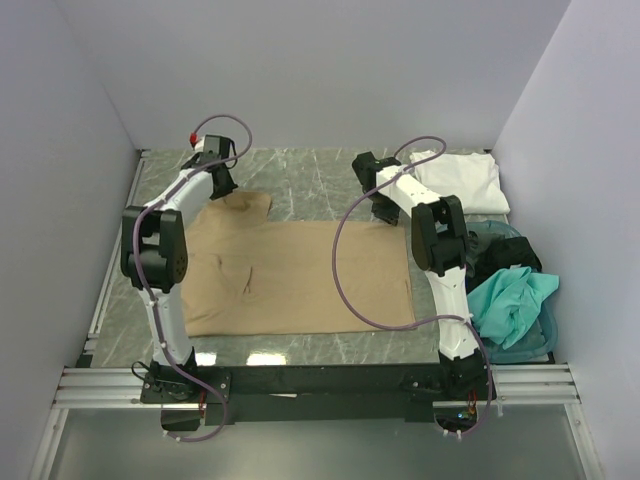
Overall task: Fold and stack the t-shirts
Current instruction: Fold the tshirt
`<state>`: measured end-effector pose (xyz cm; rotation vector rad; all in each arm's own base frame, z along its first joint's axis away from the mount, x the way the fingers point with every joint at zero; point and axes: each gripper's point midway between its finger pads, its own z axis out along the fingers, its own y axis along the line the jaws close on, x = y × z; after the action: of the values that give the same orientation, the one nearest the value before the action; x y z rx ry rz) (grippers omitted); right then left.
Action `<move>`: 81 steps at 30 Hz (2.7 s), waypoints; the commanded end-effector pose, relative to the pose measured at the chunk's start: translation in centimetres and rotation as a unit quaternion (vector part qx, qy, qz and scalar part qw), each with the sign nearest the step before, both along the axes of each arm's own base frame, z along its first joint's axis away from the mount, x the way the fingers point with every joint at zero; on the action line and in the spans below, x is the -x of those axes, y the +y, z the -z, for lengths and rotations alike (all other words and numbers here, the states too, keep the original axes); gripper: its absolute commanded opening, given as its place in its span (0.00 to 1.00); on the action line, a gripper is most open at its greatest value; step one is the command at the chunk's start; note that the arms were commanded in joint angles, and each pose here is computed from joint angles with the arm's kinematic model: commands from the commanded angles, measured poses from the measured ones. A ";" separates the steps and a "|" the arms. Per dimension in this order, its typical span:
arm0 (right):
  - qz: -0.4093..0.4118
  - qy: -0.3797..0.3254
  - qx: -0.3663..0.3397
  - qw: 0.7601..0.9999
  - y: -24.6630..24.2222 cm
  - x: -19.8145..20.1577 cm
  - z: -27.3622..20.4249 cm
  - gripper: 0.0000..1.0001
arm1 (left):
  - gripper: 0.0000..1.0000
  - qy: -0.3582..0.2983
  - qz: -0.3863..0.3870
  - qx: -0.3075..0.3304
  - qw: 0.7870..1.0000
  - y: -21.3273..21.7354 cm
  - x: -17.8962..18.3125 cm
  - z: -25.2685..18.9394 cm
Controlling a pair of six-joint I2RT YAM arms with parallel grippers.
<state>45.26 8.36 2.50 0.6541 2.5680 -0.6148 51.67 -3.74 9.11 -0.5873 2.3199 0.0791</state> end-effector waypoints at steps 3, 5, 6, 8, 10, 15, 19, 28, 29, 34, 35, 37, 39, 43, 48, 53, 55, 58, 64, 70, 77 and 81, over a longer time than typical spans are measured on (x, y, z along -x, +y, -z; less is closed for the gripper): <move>0.016 -0.025 0.008 1.000 -0.7 -0.5 -1.4 0.13 | 0.00 -0.047 -0.006 0.016 0.999 -0.3 0.2 -3.5; 0.013 -0.029 0.005 0.999 -0.5 -0.5 -1.3 0.04 | 0.00 -0.050 -0.009 0.016 0.999 -0.2 0.5 -3.6; 0.012 -0.030 0.003 0.999 -0.5 -0.6 -1.3 0.00 | 0.00 -0.045 -0.010 0.015 0.999 -0.1 0.9 -3.3; 0.012 -0.033 0.001 0.999 -0.4 -0.6 -1.5 0.00 | 0.00 -0.050 -0.011 0.017 0.999 -0.1 1.1 -3.7; 0.008 -0.048 -0.004 0.999 -0.2 -0.9 -2.2 0.00 | 0.00 -0.049 -0.008 0.019 0.999 -0.1 1.5 -3.7; -0.005 -0.071 -0.003 0.997 0.1 -0.3 -3.3 0.00 | 0.00 -0.057 -0.013 0.025 0.998 0.0 3.0 -4.4; -0.007 -0.088 -0.009 0.996 0.3 0.4 -4.5 0.00 | 0.00 -0.067 -0.019 0.030 0.997 0.3 4.6 -5.0; -0.016 -0.099 -0.008 0.995 0.3 3.3 -5.7 0.00 | 0.00 -0.086 -0.048 0.043 0.994 1.1 8.9 -5.9; -0.017 -0.100 -0.009 0.995 0.4 3.6 -5.7 0.00 | 0.00 -0.088 -0.048 0.045 0.994 1.1 9.3 -6.0; -0.015 -0.115 -0.014 0.993 0.1 5.0 -6.8 0.00 | 0.00 -0.109 -0.057 0.060 0.991 1.3 11.6 -6.9; -0.014 -0.112 -0.012 0.994 -0.2 5.6 -6.5 0.00 | 0.00 -0.113 -0.059 0.063 0.990 1.3 11.9 -7.0; -0.016 -0.114 -0.015 0.993 -0.2 6.2 -6.7 0.00 | 0.00 -0.117 -0.064 0.067 0.989 1.4 12.8 -7.2; -0.018 -0.115 -0.016 0.993 -0.2 6.7 -6.9 0.00 | 0.00 -0.116 -0.071 0.068 0.988 1.7 13.6 -7.1; -0.026 -0.120 -0.021 0.992 0.0 7.8 -7.3 0.00 | 0.00 -0.125 -0.097 0.075 0.985 2.3 15.4 -7.9; -0.040 -0.128 -0.024 0.991 0.6 8.7 -8.1 0.00 | 0.00 -0.107 -0.132 0.076 0.983 3.2 17.9 -7.8; -0.049 -0.131 -0.025 0.990 1.1 9.5 -8.5 0.00 | 0.00 -0.100 -0.174 0.081 0.976 4.0 19.9 -7.8; -0.051 -0.132 -0.024 0.990 1.1 9.8 -8.7 0.00 | 0.00 -0.099 -0.180 0.084 0.975 4.1 20.6 -7.6; -0.052 -0.132 -0.019 0.990 1.0 10.1 -8.9 0.00 | 0.00 -0.099 -0.191 0.089 0.973 4.2 21.5 -7.3; -0.052 -0.133 -0.013 0.990 0.6 10.5 -9.3 0.00 | 0.00 -0.108 -0.215 0.096 0.966 4.8 23.0 -7.3; -0.056 -0.129 -0.013 0.990 0.2 11.3 -9.4 0.00 | 0.00 -0.104 -0.249 0.093 0.958 5.6 24.6 -6.9; -0.065 -0.120 -0.015 0.991 0.1 12.4 -8.8 0.00 | 0.00 -0.105 -0.276 0.092 0.951 6.3 26.2 -7.1; -0.070 -0.120 -0.024 0.990 0.1 12.9 -8.5 0.00 | 0.00 -0.110 -0.287 0.092 0.947 6.6 27.0 -7.4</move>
<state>32.42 8.62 9.34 0.5114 2.4421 -0.4407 25.59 2.10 16.09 -1.2535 1.9345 0.0340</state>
